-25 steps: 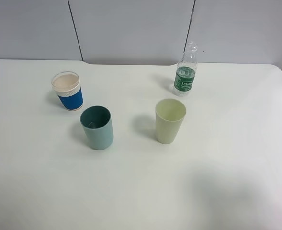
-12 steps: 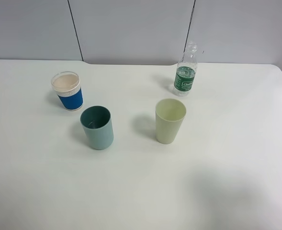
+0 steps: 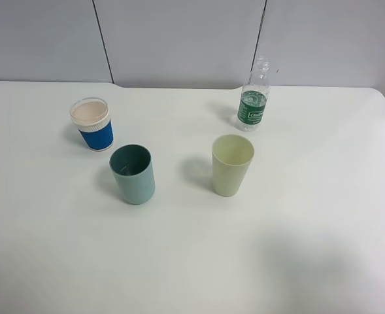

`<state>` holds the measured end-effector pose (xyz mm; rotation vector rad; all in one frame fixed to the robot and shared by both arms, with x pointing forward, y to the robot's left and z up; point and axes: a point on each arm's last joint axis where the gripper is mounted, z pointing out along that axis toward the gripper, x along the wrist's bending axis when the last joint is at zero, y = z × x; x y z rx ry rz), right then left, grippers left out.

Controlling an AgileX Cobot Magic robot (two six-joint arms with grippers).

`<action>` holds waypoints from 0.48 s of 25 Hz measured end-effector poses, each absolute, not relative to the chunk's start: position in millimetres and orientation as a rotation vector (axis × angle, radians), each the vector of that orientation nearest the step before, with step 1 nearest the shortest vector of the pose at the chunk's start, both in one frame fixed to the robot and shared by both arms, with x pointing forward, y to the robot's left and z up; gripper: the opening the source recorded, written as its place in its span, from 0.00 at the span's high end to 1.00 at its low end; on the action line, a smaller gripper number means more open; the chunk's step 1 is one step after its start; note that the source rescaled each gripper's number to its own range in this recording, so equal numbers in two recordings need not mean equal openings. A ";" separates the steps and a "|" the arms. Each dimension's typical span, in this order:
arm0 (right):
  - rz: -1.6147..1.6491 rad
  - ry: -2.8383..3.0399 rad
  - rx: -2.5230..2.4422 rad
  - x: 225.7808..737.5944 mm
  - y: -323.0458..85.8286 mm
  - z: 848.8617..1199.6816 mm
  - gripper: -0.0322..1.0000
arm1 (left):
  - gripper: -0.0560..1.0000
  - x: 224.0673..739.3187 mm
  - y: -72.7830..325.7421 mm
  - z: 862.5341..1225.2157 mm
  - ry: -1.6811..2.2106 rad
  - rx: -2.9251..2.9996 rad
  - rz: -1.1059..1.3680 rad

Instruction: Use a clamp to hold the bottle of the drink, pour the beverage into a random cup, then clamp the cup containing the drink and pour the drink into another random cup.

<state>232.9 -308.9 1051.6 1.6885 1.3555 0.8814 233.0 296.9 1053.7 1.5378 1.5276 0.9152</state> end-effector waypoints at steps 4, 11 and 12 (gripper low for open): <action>0.881 1.356 1.688 232.9 -308.9 1051.6 0.15 | 0.00 233.0 296.9 1053.7 1.528 1.538 0.915; 0.881 1.356 1.688 232.9 -308.9 1051.6 0.15 | 0.00 233.0 296.9 1053.7 1.528 1.538 0.915; 0.881 1.356 1.688 232.9 -308.9 1051.6 0.15 | 0.00 233.0 296.9 1053.7 1.528 1.538 0.915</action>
